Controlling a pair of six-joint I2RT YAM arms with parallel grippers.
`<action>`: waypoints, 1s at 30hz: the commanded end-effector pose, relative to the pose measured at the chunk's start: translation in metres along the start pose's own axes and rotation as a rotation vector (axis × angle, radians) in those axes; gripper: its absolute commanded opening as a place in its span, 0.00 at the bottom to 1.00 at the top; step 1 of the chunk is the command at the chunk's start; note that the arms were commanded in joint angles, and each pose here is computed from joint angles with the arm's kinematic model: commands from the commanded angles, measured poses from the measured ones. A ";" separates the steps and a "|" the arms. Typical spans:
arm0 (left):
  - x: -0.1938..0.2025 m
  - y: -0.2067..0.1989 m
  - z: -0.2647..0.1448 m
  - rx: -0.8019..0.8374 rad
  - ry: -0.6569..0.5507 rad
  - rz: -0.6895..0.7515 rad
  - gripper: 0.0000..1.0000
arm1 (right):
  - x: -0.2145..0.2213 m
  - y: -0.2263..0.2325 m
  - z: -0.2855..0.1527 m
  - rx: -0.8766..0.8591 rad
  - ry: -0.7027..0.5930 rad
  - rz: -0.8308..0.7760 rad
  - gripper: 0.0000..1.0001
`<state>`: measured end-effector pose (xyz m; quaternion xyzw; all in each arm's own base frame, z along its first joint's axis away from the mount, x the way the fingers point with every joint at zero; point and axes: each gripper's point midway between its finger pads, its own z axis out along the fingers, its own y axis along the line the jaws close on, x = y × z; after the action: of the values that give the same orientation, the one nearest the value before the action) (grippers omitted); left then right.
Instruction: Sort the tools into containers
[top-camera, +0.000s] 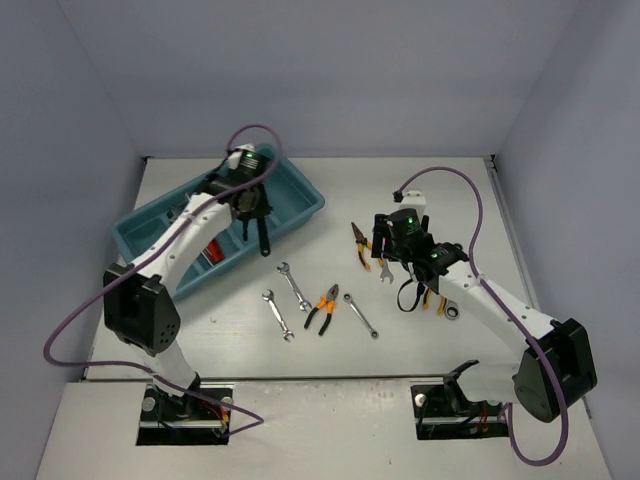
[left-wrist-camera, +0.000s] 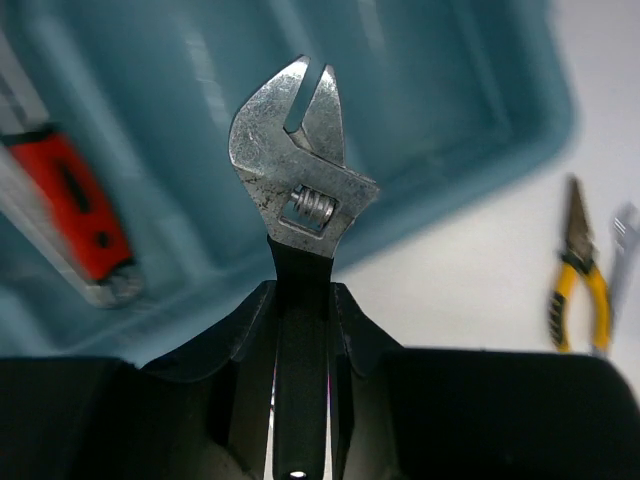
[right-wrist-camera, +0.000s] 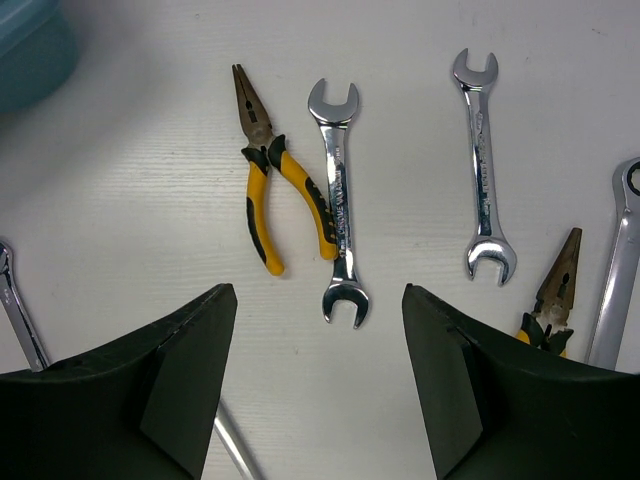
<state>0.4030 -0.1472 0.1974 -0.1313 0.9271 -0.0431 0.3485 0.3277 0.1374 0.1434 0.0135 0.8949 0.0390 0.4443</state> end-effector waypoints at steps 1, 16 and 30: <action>-0.045 0.072 -0.011 -0.119 -0.104 -0.107 0.00 | -0.020 -0.001 -0.008 -0.001 -0.066 0.028 0.64; -0.036 0.167 0.045 -0.329 -0.033 -0.260 0.15 | -0.012 -0.001 -0.005 -0.005 -0.044 0.022 0.65; -0.042 0.160 0.006 -0.249 -0.083 -0.207 0.74 | -0.012 0.003 0.008 0.000 -0.013 0.000 0.69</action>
<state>0.4006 0.0206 0.1498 -0.2860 0.9057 0.0658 0.3060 0.3268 0.1388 0.1362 0.0088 0.9002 0.0390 0.4337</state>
